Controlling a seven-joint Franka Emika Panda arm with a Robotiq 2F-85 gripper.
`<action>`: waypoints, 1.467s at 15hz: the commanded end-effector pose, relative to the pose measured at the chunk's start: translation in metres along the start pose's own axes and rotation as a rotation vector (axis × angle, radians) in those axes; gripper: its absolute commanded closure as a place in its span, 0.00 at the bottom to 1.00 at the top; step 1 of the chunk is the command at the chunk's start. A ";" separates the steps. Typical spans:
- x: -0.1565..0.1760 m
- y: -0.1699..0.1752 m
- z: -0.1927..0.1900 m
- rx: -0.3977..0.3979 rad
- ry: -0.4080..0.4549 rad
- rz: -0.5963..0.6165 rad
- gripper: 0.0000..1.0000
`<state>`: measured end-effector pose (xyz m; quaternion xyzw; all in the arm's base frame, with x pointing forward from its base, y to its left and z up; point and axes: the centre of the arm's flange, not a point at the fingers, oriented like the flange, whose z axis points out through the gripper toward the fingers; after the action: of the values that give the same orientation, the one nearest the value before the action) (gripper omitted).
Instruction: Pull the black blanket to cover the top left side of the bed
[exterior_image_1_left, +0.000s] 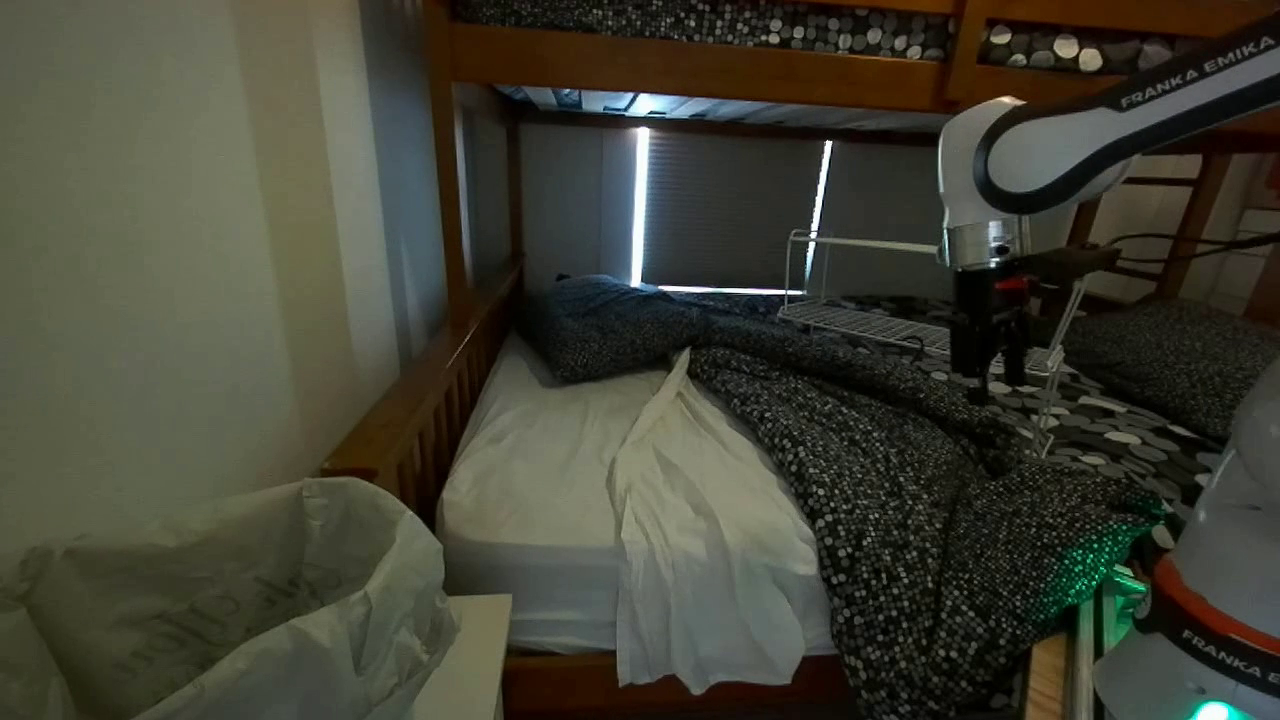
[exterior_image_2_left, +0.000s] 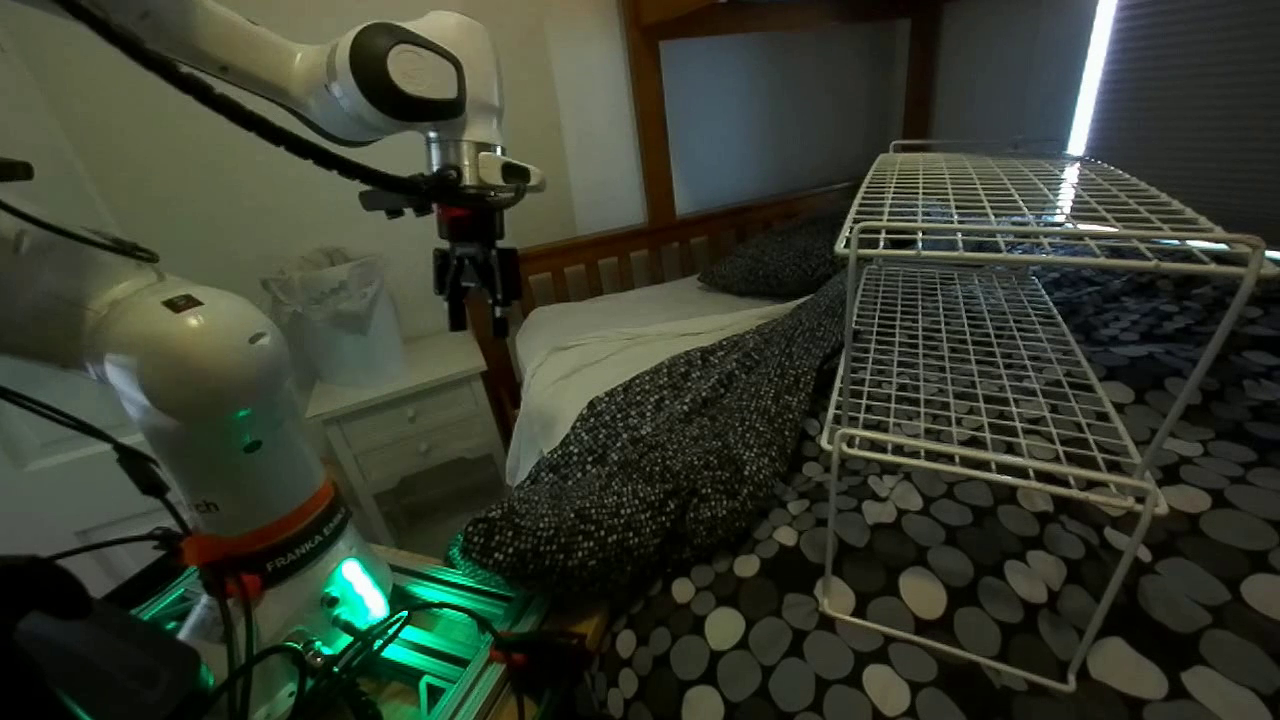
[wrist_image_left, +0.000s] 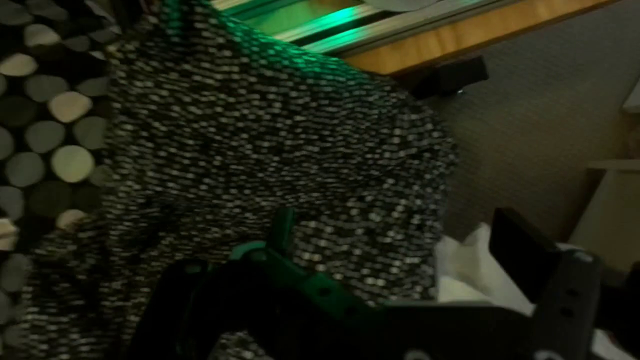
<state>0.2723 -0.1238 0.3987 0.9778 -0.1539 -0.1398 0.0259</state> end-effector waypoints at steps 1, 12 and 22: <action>-0.024 0.065 0.053 -0.061 0.016 0.118 0.00; 0.008 0.093 0.030 -0.039 0.032 0.172 0.00; 0.020 0.117 0.141 -0.042 -0.251 0.174 0.00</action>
<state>0.2282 -0.2280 0.3034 0.9429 -0.2361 -0.2336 0.0243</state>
